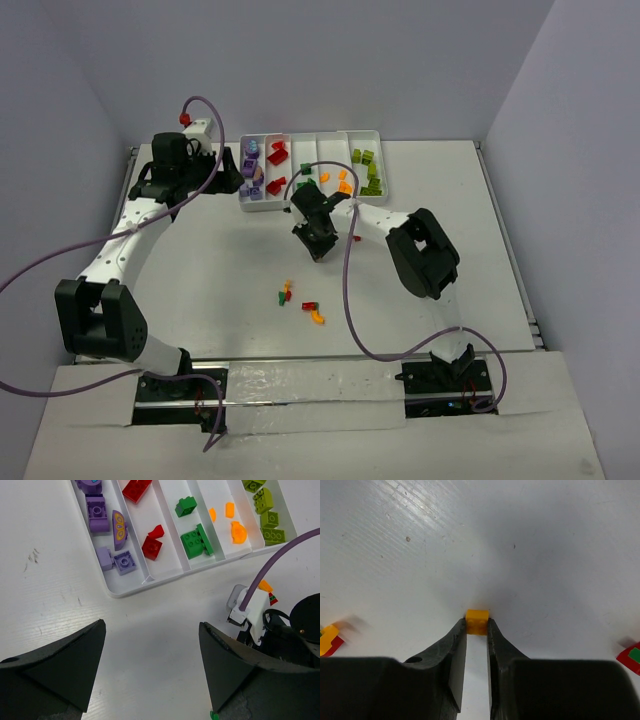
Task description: Sort the legos into containers by color
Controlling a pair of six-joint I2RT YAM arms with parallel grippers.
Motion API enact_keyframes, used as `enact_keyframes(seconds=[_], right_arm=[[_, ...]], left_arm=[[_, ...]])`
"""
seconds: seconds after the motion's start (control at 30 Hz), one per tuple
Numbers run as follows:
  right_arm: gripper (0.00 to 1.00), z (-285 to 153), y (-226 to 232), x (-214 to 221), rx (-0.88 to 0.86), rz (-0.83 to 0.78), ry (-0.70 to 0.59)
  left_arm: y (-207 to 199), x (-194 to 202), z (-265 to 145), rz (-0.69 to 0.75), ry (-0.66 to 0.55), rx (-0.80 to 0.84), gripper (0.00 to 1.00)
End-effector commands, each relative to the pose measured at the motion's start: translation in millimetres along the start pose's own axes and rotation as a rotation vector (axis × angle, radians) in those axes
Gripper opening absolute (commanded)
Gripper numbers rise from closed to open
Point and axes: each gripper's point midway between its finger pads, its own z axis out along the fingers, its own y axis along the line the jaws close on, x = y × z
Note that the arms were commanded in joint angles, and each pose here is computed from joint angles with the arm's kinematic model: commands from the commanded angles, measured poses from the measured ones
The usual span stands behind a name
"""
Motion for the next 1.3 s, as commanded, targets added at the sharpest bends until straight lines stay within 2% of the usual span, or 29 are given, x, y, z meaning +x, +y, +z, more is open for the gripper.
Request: enact_keyframes(seconds=[0.0, 0.2, 0.3, 0.5, 0.77, 0.83, 0.87, 0.97, 1.03, 1.13, 1.27], right_arm=[[0.02, -50, -34, -48, 0.046, 0.034, -0.173], [0.00, -107, -114, -103, 0.134, 0.136, -0.375], [0.00, -121, -151, -122, 0.174, 0.159, -0.450], [0.00, -103, -186, -150, 0.191, 0.171, -0.488], [0.00, -71, -200, -180, 0.156, 0.193, -0.533], [0.09, -68, -201, -191, 0.141, 0.199, -0.558], [0.09, -66, -201, -193, 0.136, 0.201, -0.560], [0.44, -59, -202, -198, 0.129, 0.204, -0.568], [0.59, -59, -203, -198, 0.132, 0.206, -0.571], [0.67, -63, -202, -197, 0.135, 0.202, -0.573], [0.68, -76, -194, -191, 0.115, 0.192, -0.559]], left_arm=[[-8, -19, -3, 0.018, -0.036, 0.043, 0.85], [-13, -14, -4, 0.048, -0.019, 0.079, 0.94], [-15, -11, -4, 0.053, -0.013, 0.096, 0.98], [-15, -13, -3, 0.055, -0.015, 0.094, 0.99], [-11, -16, -2, 0.056, -0.023, 0.071, 0.99], [-10, -15, -2, 0.054, -0.021, 0.068, 0.99], [-9, -15, -2, 0.052, -0.021, 0.063, 0.99], [-9, -14, -2, 0.053, -0.020, 0.059, 0.99], [-8, -15, -3, 0.056, -0.024, 0.052, 0.99], [-8, -15, -2, 0.054, -0.023, 0.052, 0.99], [-8, -16, -2, 0.053, -0.021, 0.053, 0.99]])
